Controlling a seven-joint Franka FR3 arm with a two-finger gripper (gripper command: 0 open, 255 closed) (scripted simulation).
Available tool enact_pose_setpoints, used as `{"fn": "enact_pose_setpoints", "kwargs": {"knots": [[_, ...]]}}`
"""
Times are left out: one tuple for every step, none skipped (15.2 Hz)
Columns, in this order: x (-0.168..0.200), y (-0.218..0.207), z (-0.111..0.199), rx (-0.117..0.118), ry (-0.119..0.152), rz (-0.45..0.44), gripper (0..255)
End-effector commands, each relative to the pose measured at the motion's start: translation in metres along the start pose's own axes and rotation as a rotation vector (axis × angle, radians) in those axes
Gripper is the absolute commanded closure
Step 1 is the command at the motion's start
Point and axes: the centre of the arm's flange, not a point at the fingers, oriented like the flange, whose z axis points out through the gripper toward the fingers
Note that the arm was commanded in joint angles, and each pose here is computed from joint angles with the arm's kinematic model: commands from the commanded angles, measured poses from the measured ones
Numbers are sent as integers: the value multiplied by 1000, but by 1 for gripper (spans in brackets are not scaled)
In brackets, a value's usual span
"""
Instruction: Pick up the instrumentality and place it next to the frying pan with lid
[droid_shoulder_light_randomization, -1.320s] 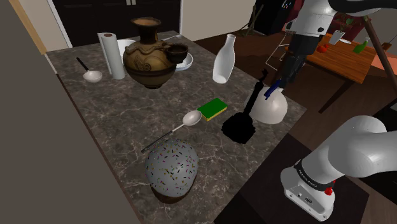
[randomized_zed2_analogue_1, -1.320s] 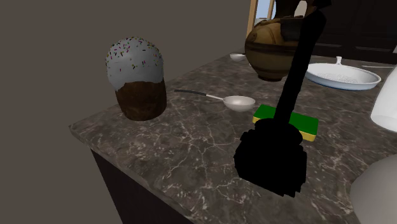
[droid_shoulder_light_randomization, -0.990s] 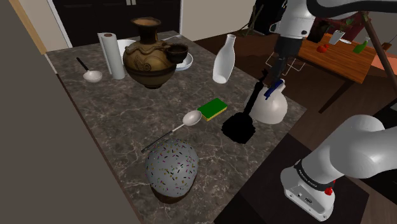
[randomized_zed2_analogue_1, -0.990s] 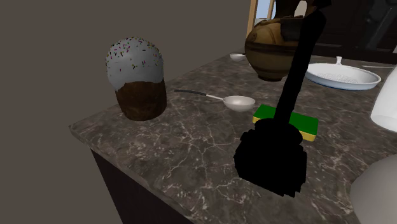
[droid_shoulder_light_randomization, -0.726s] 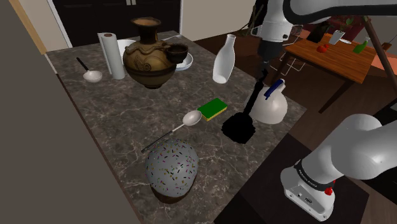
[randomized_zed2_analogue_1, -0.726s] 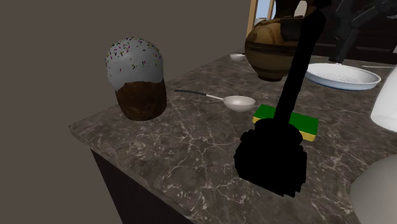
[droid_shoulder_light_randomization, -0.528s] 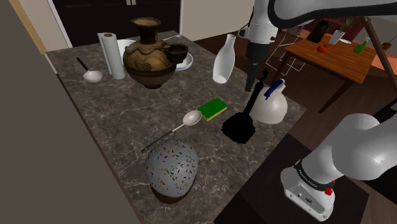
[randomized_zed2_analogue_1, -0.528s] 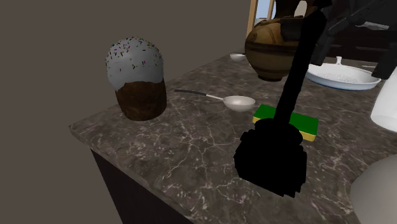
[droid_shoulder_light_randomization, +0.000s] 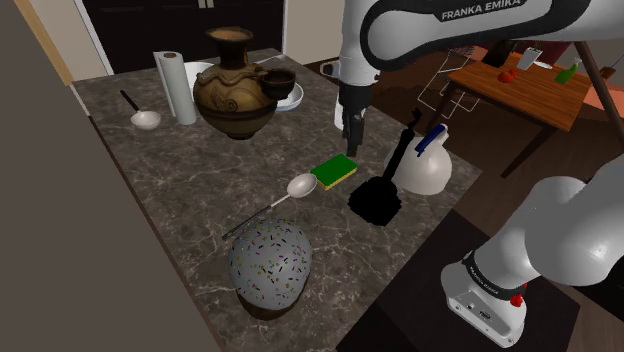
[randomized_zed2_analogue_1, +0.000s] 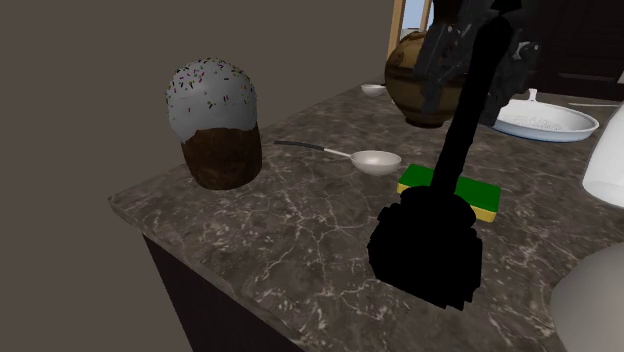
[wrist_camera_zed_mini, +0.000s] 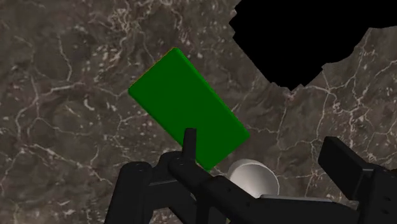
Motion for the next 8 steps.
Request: {"fn": "enact_pose_setpoints", "kwargs": {"knots": [[25,-6,8,-12,-3,-89,0],[38,-10,11,-17,-5,-132,0],[50,-15,16,-23,-8,-175,0],[62,-20,20,-28,-10,-218,0],[74,-25,24,-34,-12,-260,0],[85,-31,28,-40,-14,-303,0],[96,-38,32,-45,-16,-346,0],[107,-45,37,-51,-18,-389,0]]}}
